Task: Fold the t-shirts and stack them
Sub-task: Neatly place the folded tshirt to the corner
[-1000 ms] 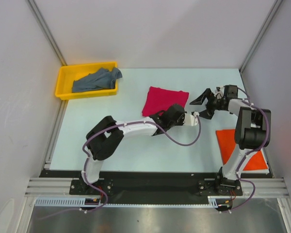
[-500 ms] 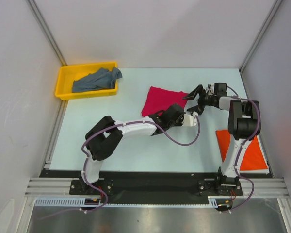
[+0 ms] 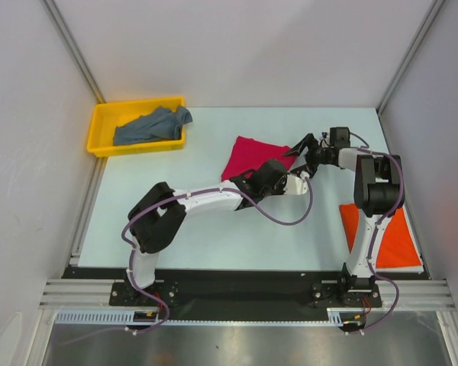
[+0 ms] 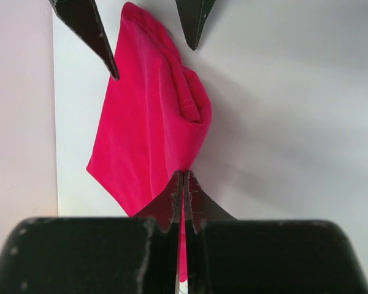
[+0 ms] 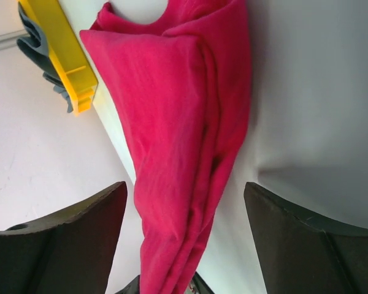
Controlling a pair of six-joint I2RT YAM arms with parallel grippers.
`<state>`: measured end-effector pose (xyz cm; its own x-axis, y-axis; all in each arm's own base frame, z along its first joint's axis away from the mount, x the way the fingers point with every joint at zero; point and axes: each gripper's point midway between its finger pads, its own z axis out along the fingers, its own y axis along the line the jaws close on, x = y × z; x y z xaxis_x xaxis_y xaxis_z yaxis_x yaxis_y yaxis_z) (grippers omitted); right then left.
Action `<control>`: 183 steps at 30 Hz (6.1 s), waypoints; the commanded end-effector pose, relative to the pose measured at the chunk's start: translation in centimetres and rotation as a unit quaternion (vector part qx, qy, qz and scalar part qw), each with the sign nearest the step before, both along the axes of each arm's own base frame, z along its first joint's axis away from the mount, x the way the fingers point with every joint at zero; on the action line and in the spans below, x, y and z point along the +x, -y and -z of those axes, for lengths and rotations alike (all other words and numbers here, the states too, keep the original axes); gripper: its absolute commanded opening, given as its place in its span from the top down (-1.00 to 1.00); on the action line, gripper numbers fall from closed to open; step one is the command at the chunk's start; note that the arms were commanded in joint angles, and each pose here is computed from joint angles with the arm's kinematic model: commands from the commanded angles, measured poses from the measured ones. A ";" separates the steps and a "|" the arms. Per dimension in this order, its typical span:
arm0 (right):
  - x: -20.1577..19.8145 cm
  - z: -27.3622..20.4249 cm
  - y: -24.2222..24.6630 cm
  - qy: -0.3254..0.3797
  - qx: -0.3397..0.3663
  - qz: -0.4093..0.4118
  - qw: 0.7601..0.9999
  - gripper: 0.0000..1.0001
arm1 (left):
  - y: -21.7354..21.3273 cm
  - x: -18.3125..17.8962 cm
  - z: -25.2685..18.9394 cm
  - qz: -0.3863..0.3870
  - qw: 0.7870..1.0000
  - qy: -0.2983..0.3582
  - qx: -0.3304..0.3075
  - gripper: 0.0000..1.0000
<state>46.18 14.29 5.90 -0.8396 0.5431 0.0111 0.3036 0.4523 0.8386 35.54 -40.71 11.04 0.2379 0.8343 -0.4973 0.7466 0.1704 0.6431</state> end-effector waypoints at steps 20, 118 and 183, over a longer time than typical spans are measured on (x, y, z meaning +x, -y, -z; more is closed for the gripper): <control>3.2 3.4 -1.6 0.040 -0.078 0.016 0.996 -0.08 | -0.7 -1.5 -5.9 0.017 0.998 -0.002 -0.068 0.99; -21.1 -15.8 31.3 -0.089 -0.387 0.476 0.785 1.00 | -12.4 -22.5 -16.0 0.007 0.853 -0.358 -0.379 -0.01; -25.0 -14.2 25.0 -0.049 -0.431 0.377 0.818 -0.60 | -14.2 -22.9 -14.6 -0.032 0.848 -0.364 -0.385 -0.09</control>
